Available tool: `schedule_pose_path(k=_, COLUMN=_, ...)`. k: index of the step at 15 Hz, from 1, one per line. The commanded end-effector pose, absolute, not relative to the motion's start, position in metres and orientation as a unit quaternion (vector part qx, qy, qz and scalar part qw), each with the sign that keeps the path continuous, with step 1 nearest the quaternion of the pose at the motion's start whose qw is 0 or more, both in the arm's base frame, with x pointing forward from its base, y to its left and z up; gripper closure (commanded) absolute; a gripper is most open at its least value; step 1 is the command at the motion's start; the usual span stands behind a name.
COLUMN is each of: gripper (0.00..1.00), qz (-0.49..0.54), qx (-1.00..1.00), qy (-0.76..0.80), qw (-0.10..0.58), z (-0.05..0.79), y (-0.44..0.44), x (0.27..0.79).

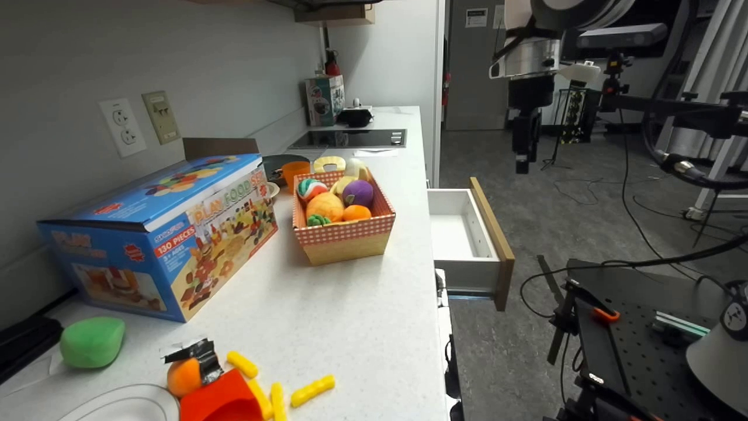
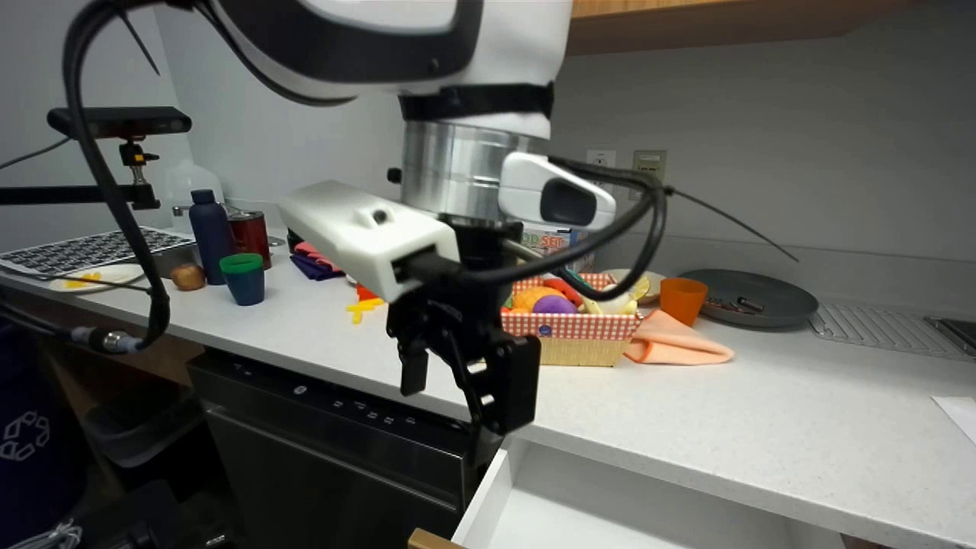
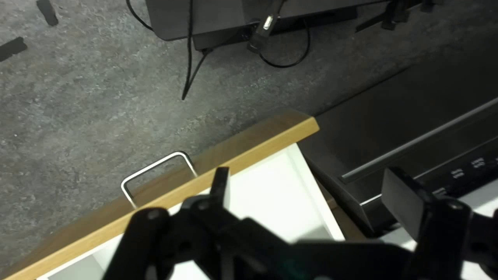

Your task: Close the open drawer

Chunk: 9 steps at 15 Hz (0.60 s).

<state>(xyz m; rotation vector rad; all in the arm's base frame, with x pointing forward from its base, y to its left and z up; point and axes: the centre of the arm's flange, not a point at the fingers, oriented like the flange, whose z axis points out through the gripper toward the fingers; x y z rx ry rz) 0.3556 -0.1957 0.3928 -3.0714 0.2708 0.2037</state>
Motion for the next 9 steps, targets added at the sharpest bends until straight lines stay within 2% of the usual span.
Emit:
schedule_pose_path(k=1, gripper=0.0, qz=0.1, qx=-0.99, qy=0.098, qw=-0.027, z=0.367, y=-0.225, x=0.378)
schedule_pose_path(k=2, gripper=0.0, qz=0.086, qx=-0.992, qy=0.09, qw=0.004, z=0.373, y=-0.209, x=0.362)
schedule_pose_path(k=9, gripper=0.0, qz=0.106, qx=-0.991, qy=0.084, qw=-0.015, z=0.345, y=-0.23, x=0.374)
